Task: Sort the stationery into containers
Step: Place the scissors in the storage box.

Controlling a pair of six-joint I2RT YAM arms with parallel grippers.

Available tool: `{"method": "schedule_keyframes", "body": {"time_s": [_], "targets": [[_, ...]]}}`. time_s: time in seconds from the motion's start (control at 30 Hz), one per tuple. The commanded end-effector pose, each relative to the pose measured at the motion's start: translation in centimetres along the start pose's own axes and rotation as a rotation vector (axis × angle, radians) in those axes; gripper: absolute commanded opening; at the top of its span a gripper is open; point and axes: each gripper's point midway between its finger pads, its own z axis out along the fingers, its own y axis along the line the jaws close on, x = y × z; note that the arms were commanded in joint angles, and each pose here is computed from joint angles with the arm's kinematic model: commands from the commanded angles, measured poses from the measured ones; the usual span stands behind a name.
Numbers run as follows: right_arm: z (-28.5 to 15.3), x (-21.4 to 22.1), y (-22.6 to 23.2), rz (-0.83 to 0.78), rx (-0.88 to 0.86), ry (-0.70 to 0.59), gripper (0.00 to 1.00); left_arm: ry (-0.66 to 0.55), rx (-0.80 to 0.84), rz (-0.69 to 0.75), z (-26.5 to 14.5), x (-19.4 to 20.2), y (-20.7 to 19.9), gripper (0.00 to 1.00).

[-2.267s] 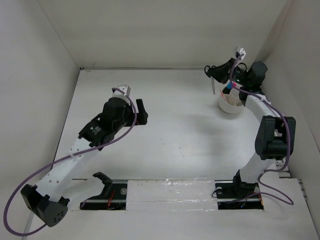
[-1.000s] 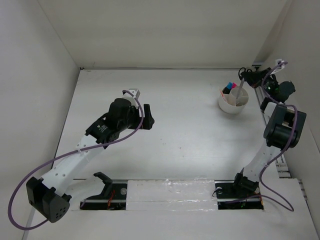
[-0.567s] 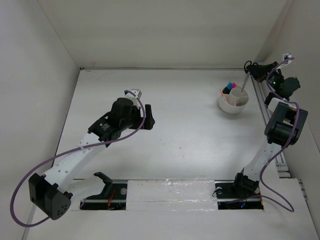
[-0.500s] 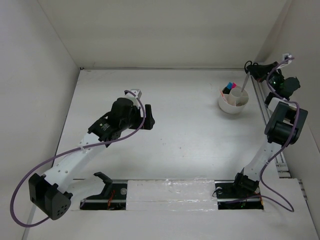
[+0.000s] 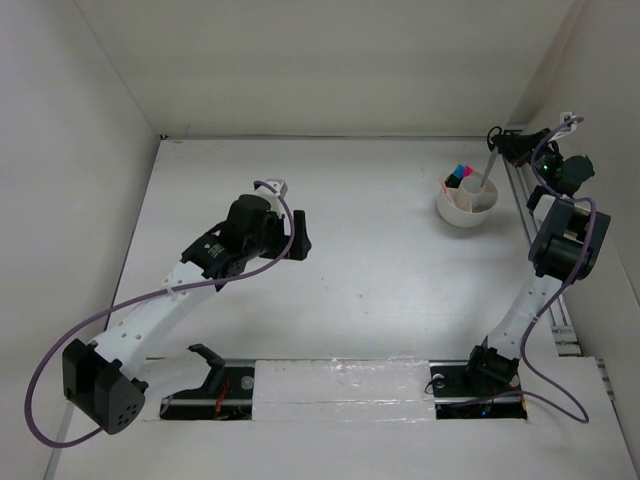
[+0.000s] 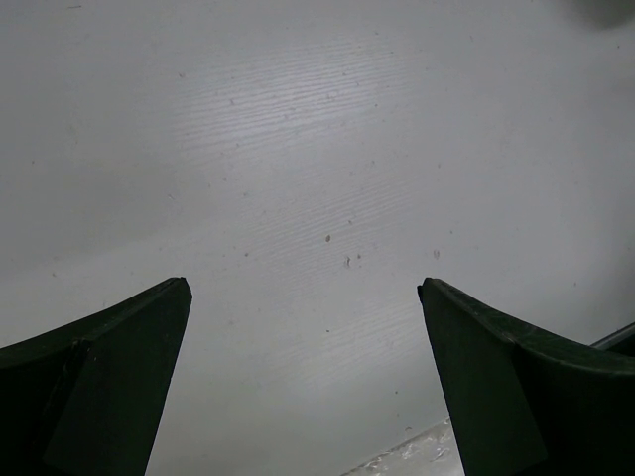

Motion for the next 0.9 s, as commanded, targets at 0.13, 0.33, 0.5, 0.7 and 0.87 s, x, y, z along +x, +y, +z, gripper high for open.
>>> {"method": "schedule_keyframes", "body": {"time_s": [0.13,0.33,0.5,0.7,0.87], "targets": [[0.6,-3.0,6.1,-0.455,-0.228,-0.137,0.00,-0.024,0.035,0.016,0.0,-0.9,-0.8,1.00],[0.2,-1.5,6.8,-0.435,-0.225,-0.106,0.00,-0.029,0.047,0.016,-0.3,-1.0,-1.0,1.00],[-0.3,-0.2,7.1,-0.398,-0.223,-0.072,0.01,-0.035,0.060,0.016,-0.6,-1.1,-1.2,1.00],[-0.9,0.3,7.8,-0.416,-0.211,-0.068,0.09,-0.049,0.075,0.026,-1.1,-1.4,-1.4,1.00],[-1.4,1.3,8.0,-0.404,-0.197,-0.059,0.21,-0.049,0.075,0.026,-1.1,-1.4,-1.4,1.00]]}}
